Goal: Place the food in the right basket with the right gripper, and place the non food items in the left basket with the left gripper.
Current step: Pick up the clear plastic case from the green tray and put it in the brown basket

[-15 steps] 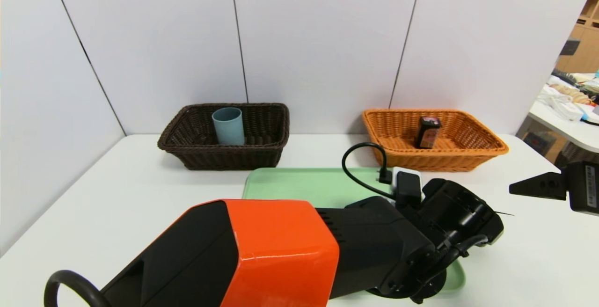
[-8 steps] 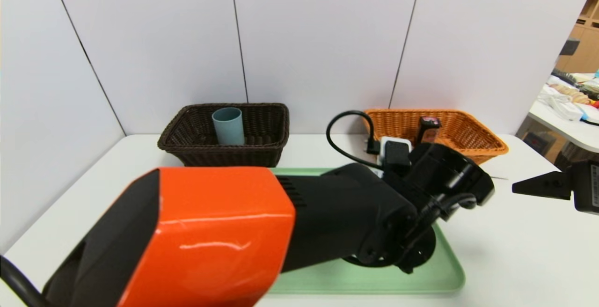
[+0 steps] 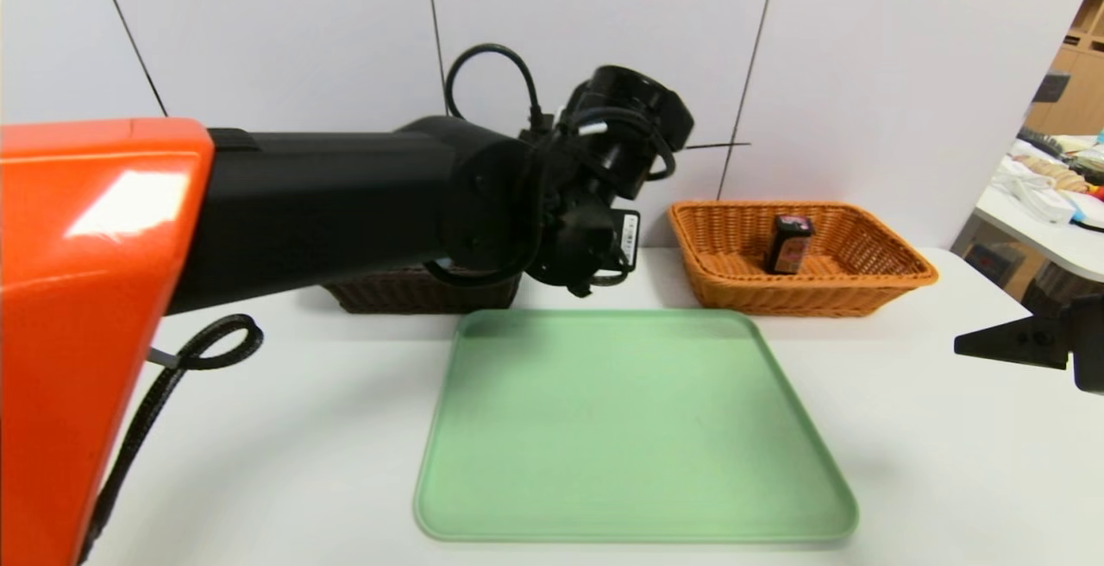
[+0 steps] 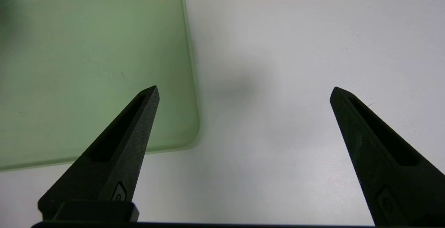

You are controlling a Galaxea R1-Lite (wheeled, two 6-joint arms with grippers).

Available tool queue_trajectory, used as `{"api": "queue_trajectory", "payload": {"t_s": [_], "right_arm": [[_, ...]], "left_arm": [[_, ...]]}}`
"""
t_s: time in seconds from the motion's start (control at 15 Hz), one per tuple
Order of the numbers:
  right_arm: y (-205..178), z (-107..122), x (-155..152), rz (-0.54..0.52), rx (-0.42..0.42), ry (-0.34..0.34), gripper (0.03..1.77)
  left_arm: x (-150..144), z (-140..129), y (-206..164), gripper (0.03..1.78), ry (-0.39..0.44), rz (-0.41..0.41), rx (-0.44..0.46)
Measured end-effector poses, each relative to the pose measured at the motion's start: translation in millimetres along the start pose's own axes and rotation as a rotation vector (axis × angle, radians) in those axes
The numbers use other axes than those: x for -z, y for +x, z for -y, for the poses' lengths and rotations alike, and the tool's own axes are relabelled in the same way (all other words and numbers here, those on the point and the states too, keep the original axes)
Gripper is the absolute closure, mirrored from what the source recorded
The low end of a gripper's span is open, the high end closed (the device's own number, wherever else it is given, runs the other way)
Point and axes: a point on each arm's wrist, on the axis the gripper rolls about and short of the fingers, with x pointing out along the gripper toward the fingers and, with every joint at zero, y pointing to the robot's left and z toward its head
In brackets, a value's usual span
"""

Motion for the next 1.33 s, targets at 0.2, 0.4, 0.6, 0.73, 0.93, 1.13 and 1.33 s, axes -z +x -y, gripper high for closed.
{"api": "queue_trajectory", "payload": {"t_s": [0.2, 0.4, 0.6, 0.73, 0.93, 1.13, 1.33], "right_arm": [[-2.9, 1.2, 3.1, 0.005, -0.002, -0.001, 0.1], [-4.6, 3.0, 7.6, 0.003, -0.003, -0.003, 0.1], [-6.4, 4.5, 11.2, 0.004, -0.003, -0.002, 0.1], [-7.1, 5.2, 12.6, 0.004, -0.003, -0.002, 0.1], [-6.7, 6.2, 14.7, 0.001, 0.002, -0.003, 0.1], [-7.5, 6.5, 15.6, 0.004, 0.001, -0.004, 0.1], [-8.1, 6.7, 15.7, 0.006, -0.001, -0.003, 0.1]], "left_arm": [[-21.1, -39.9, 5.3, 1.26, 0.029, 0.002, -0.037], [-35.3, -81.7, 13.9, 1.26, 0.127, -0.02, -0.023], [-47.1, -121.6, 20.6, 1.26, 0.257, -0.029, 0.04], [-52.7, -146.8, 25.9, 1.26, 0.355, -0.026, 0.089], [-56.7, -178.3, 34.4, 1.26, 0.483, -0.009, 0.18], [-55.8, -209.5, 44.2, 1.26, 0.641, 0.025, 0.299], [-50.7, -231.3, 51.0, 1.26, 0.804, 0.078, 0.426]]}}
